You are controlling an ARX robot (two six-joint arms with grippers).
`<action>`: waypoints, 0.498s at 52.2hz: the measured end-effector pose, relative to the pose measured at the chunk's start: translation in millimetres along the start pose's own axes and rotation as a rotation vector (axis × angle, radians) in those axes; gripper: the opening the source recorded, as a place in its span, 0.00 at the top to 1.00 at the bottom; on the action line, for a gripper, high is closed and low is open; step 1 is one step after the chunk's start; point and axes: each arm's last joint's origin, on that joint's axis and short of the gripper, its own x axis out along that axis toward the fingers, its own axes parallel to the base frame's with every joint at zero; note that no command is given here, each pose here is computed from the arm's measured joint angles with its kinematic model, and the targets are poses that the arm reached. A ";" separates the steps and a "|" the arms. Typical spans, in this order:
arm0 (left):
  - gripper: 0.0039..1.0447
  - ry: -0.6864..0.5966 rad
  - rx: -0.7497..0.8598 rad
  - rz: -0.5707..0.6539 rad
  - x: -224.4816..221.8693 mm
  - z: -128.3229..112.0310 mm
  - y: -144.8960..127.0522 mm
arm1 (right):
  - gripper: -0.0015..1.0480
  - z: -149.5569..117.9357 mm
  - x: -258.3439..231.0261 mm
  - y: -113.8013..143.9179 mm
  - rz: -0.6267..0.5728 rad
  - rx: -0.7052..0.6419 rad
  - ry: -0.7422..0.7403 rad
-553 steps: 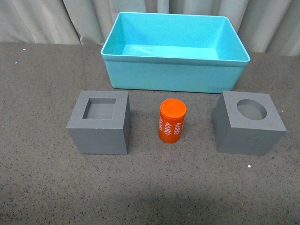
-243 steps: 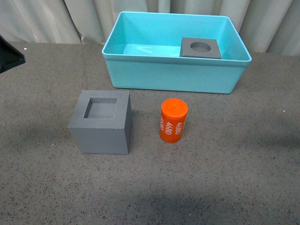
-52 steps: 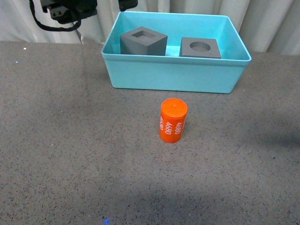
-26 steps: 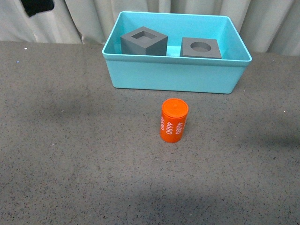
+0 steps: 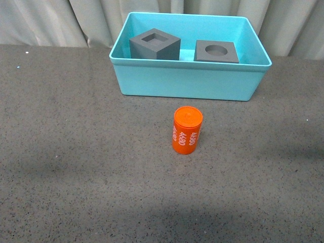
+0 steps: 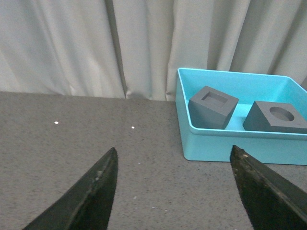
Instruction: Place gray and orange parts in blue box
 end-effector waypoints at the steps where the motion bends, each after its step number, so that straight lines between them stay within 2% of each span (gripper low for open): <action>1: 0.38 -0.007 0.001 -0.001 -2.2 -0.5 1.7 | 0.09 0.0 0.0 0.0 0.000 0.000 0.000; 3: 0.46 -0.037 0.013 0.003 -13.8 -3.4 10.1 | 0.09 -0.1 0.1 -0.1 -0.001 0.000 0.000; 8: 0.65 0.009 0.040 0.003 -36.0 -15.1 25.9 | 0.09 0.5 -0.4 -0.2 -0.003 0.000 -0.003; 10: 0.71 0.011 0.040 -0.004 -39.5 -13.6 29.7 | 0.09 0.4 -0.3 -0.1 -0.002 0.000 -0.002; 16: 0.97 -0.034 0.041 0.022 -61.7 -2.3 42.3 | 0.09 0.2 -0.3 -0.2 -0.002 0.000 -0.002; 26: 0.97 -0.066 0.048 0.012 -71.0 1.0 42.0 | 0.09 0.2 -0.3 -0.2 -0.003 0.000 -0.002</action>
